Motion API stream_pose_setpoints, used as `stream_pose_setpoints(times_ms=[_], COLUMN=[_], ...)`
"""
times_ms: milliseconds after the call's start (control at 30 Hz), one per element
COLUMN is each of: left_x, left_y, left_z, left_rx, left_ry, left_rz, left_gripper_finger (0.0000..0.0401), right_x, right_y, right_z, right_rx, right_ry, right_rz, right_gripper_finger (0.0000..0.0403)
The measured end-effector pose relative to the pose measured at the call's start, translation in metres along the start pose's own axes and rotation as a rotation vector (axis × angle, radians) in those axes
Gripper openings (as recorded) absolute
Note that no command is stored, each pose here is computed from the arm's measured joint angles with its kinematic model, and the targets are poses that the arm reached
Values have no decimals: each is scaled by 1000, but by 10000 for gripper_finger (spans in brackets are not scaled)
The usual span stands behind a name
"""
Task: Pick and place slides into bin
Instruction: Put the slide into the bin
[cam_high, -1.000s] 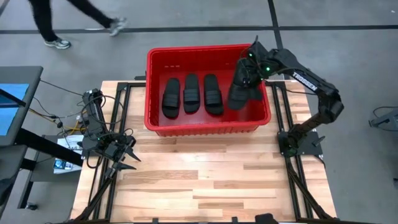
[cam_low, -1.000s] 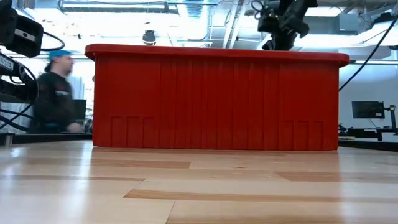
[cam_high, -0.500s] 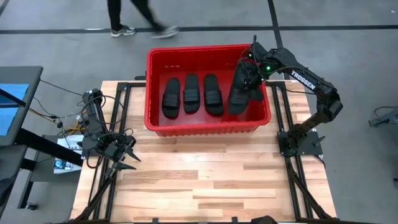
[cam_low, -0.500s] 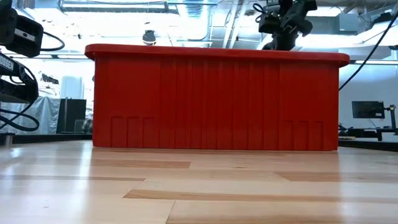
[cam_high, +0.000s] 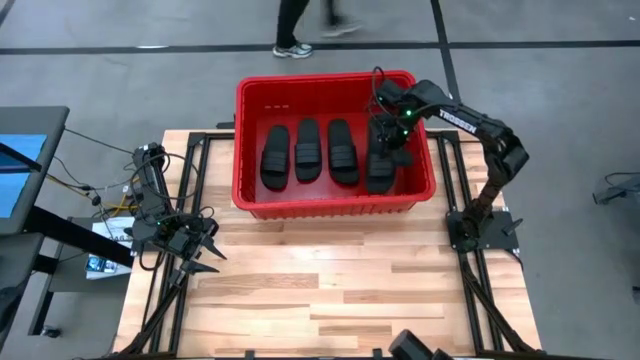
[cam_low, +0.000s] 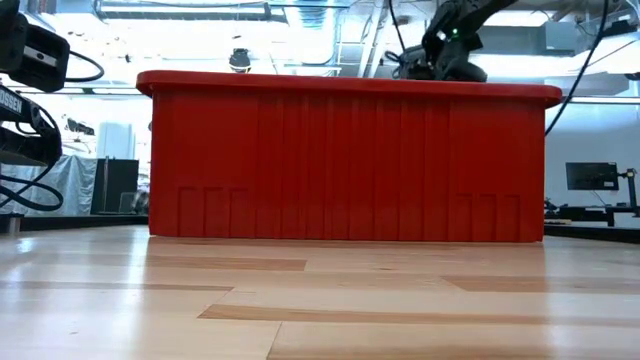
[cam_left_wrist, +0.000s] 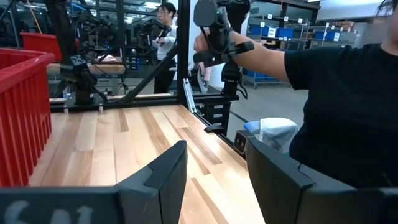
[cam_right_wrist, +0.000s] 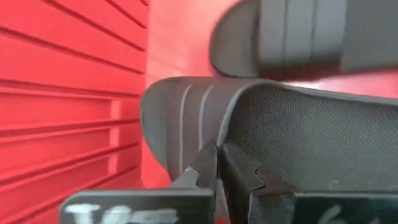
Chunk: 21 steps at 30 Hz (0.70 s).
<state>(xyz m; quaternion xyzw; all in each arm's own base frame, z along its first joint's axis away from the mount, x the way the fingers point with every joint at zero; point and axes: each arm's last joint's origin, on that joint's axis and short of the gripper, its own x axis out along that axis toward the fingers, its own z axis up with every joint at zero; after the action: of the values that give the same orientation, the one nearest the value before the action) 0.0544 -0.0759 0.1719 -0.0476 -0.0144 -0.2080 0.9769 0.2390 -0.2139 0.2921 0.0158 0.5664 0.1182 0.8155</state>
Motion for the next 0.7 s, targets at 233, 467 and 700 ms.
stream_pose_setpoints(times_ms=[233, 467, 700], left_x=[0, 0, 0], left_y=[0, 0, 0], left_z=[0, 0, 0], left_rx=[-1, -1, 5], left_ry=[0, 0, 0], left_rz=[0, 0, 0], left_gripper_finger=[156, 156, 156], right_x=[5, 8, 8], right_y=[-9, -8, -8], right_z=[-6, -4, -4], right_rx=[33, 8, 8], right_ry=[21, 26, 24], right_rz=[23, 31, 32], right_gripper_finger=[0, 0, 0])
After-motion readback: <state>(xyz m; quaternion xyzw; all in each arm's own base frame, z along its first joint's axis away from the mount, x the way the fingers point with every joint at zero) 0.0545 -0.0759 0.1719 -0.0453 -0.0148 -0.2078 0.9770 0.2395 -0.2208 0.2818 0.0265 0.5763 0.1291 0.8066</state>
